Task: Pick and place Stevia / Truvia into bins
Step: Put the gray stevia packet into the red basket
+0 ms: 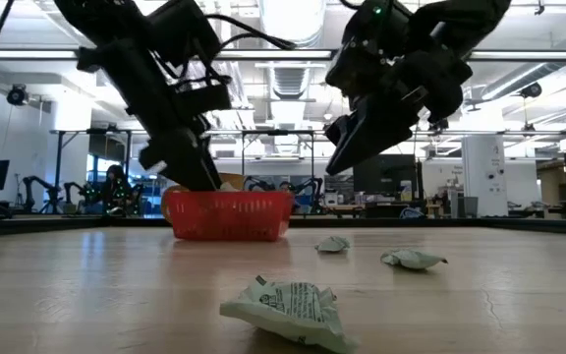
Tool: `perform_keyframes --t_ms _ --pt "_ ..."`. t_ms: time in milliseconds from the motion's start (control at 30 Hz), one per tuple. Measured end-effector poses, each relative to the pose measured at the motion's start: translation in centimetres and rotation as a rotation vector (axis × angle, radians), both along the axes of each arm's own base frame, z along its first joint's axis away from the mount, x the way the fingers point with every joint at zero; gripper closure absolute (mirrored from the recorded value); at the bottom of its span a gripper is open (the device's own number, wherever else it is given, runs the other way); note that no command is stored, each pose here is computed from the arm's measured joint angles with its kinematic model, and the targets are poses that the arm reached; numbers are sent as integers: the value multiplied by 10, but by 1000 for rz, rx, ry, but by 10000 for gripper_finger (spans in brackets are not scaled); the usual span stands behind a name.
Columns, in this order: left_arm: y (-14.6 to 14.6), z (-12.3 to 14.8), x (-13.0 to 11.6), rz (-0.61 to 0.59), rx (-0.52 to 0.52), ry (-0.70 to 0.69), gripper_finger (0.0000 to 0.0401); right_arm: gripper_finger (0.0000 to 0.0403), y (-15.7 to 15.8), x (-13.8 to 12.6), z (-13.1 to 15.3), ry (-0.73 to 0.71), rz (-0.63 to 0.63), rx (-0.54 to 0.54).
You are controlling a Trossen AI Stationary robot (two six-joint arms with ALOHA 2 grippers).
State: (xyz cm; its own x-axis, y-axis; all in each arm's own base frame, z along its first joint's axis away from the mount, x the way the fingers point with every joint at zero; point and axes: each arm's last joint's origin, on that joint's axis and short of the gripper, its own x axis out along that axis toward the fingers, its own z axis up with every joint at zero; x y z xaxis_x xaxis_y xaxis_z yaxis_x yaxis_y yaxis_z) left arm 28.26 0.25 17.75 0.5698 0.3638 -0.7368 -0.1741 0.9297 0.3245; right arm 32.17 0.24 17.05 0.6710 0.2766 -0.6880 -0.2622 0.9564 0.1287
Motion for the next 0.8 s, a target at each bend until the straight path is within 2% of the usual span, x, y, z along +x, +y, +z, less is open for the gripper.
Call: perform_keyframes --t_ms 167,467,800 --pt "-1 20 -9 -2 -1 -69 142 320 8 -1 -4 -45 33 -4" --pt "-10 52 -25 -38 -8 -196 142 325 14 -4 -7 -14 0 45" --pt "-29 80 -47 -135 -15 -295 142 323 37 -7 -12 -141 73 46"
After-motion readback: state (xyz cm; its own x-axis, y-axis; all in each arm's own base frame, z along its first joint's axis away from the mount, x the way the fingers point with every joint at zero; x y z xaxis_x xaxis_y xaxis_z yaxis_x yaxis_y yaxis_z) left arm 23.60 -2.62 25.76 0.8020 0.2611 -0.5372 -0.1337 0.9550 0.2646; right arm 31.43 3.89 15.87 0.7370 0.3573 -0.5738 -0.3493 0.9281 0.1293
